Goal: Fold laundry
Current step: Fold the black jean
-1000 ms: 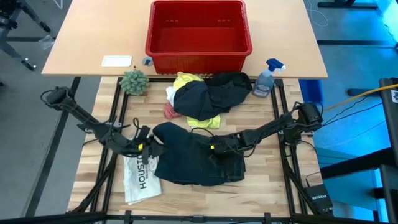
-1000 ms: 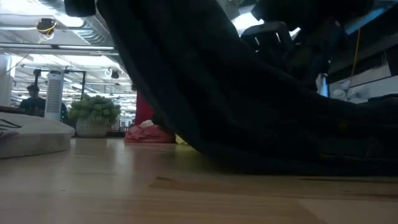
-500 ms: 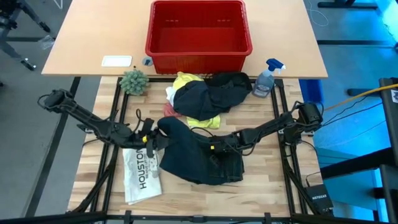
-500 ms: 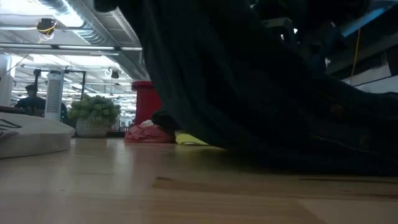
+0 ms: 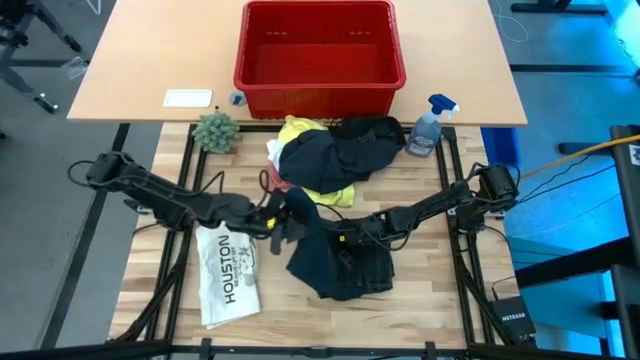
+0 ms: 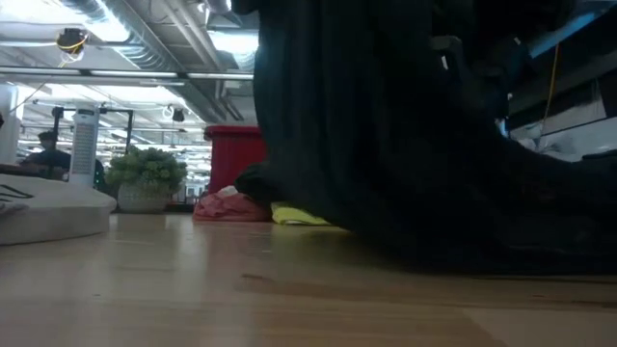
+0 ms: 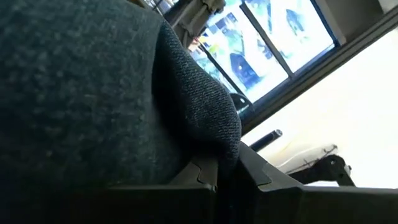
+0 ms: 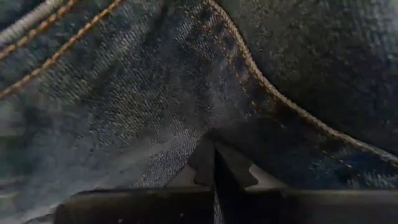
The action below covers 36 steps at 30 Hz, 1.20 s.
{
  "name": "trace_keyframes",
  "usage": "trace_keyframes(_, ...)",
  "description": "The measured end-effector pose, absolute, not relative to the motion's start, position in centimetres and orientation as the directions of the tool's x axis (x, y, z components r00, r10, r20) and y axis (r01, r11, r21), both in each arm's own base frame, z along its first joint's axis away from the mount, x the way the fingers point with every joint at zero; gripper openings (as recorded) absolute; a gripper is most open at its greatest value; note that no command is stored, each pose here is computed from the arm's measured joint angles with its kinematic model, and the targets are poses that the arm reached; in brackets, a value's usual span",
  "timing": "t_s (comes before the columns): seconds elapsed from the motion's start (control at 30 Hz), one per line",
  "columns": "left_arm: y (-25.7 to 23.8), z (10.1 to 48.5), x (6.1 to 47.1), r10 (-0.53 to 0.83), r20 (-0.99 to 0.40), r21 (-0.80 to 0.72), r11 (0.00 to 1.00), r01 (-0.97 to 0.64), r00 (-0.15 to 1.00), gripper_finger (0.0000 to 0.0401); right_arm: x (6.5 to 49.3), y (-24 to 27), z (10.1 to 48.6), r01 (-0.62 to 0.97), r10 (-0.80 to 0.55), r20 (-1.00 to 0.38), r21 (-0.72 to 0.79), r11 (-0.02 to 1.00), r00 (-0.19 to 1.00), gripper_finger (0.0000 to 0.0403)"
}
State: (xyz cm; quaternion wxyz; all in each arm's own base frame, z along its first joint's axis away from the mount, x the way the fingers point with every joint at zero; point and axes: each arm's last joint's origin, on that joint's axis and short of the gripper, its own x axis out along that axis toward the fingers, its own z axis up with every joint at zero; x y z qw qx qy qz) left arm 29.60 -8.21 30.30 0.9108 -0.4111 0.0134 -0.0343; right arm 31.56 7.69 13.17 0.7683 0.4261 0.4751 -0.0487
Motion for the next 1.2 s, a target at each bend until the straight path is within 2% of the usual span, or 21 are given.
trace_keyframes(0.23, -9.6, 28.8, 28.8, -0.126, -0.17, -0.758, 0.651, -0.048, 0.977, 0.0005, 30.9, 7.5, 16.5, 0.432, 0.303, -0.716, 0.646, 0.629, 0.628, 0.0)
trace_keyframes(0.5, -9.4, 28.9, 28.7, -0.1, -0.166, -0.758, 0.649, -0.062, 0.981, 0.0005, 32.3, 8.0, 19.0, 0.213, 0.394, -0.496, 0.79, 0.575, 0.774, 0.0)
trace_keyframes(0.73, -8.4, 29.5, 29.1, -0.068, -0.109, -0.753, 0.657, -0.037, 0.992, 0.0005, 34.7, 8.5, 17.6, 0.182, 0.422, -0.449, 0.824, 0.537, 0.788, 0.0)
trace_keyframes(0.87, -7.9, 29.5, 29.3, -0.062, -0.101, -0.753, 0.657, -0.035, 0.993, 0.0005, 36.3, 9.1, 18.5, 0.029, 0.496, -0.329, 0.854, 0.52, 0.804, 0.0)
trace_keyframes(0.97, -7.9, 29.5, 29.3, -0.063, -0.104, -0.746, 0.664, -0.036, 0.993, 0.0005, 35.7, 8.6, 18.5, 0.164, 0.441, -0.46, 0.812, 0.56, 0.771, 0.0)
trace_keyframes(1.1, -8.2, 29.4, 29.2, -0.071, -0.11, -0.739, 0.673, -0.034, 0.991, 0.0005, 33.1, 7.7, 17.8, 0.378, 0.309, -0.687, 0.656, 0.654, 0.658, 0.0)
trace_keyframes(1.2, -8.3, 29.3, 29.2, -0.075, -0.117, -0.736, 0.676, -0.036, 0.99, 0.0005, 31.6, 7.3, 18.9, 0.386, 0.278, -0.706, 0.623, 0.68, 0.651, 0.0)
